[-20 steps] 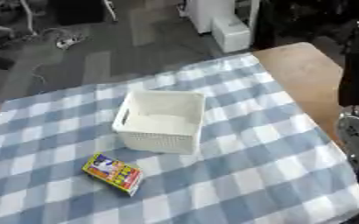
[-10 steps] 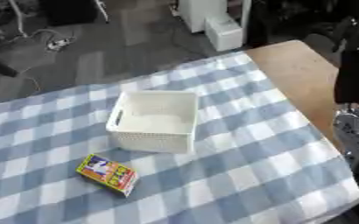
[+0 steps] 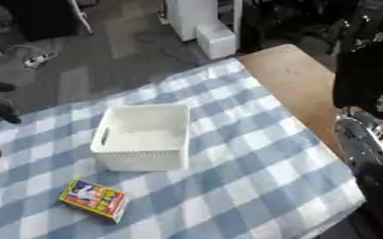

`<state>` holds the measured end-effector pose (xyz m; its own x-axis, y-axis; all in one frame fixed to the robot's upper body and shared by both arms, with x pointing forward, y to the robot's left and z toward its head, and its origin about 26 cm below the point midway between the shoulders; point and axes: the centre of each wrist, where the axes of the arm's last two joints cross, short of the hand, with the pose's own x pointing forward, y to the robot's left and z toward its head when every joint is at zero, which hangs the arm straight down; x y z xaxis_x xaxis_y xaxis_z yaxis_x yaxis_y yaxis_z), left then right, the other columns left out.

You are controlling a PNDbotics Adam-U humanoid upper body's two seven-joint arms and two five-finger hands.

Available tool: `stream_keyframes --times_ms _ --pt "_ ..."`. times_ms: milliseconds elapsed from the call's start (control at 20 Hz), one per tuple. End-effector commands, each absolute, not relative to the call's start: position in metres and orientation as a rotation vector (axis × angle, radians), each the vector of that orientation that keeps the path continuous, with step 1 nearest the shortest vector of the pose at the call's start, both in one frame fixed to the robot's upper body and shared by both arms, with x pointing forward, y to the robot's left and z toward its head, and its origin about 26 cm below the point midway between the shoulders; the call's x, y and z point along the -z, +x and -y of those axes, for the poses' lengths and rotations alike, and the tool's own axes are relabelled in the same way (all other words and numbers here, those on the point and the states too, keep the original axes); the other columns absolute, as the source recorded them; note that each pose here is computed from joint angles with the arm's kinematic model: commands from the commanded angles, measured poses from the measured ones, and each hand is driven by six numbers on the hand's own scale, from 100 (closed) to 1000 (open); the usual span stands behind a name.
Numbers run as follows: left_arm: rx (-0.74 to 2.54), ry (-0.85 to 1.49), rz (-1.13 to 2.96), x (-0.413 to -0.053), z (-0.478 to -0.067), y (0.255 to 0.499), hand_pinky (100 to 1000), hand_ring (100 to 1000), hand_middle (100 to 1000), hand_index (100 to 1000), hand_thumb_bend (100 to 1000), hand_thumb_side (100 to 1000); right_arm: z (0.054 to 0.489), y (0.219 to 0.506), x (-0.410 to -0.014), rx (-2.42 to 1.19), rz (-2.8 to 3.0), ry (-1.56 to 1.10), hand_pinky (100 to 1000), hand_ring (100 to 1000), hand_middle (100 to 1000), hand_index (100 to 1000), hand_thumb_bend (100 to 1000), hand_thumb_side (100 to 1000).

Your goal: Pick up objects on the table and place them in the box.

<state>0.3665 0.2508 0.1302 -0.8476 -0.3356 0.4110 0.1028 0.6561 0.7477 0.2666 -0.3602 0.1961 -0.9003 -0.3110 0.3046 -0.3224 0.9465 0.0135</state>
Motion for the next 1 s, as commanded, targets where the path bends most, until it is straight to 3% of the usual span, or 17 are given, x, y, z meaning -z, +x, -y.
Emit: stream_keyframes --times_ms 50,500,800,850,900,950,1000 --pt "1.242 0.245 2.304 -0.132 -0.273 0.377 540 534 744 651 527 742 0.362 0.266 -0.209 -0.111 2.814 0.47 422 356 401 596 100 1000" --pt "1.469 0.295 2.198 -0.125 -0.287 0.388 657 580 775 672 667 764 0.362 0.266 -0.21 -0.122 2.807 0.483 424 356 402 596 100 1000" --pt "1.574 0.286 2.126 -0.127 -0.284 0.394 684 589 802 740 616 782 0.361 0.266 -0.208 -0.139 2.802 0.488 424 355 402 597 100 1000" --pt "1.583 0.263 2.112 -0.126 -0.281 0.395 672 579 816 813 546 761 0.361 0.266 -0.208 -0.141 2.802 0.489 424 355 402 597 100 1000" --pt "1.591 0.215 2.093 -0.123 -0.277 0.396 668 575 826 859 527 754 0.361 0.266 -0.208 -0.144 2.802 0.49 425 355 402 597 100 1000" --pt "1.594 0.171 2.076 -0.121 -0.275 0.397 668 575 824 851 529 756 0.361 0.266 -0.208 -0.146 2.802 0.49 425 355 402 597 100 1000" --pt "1.607 0.115 2.055 -0.12 -0.271 0.398 679 573 839 912 514 742 0.361 0.266 -0.208 -0.145 2.802 0.492 425 355 402 597 100 1000"
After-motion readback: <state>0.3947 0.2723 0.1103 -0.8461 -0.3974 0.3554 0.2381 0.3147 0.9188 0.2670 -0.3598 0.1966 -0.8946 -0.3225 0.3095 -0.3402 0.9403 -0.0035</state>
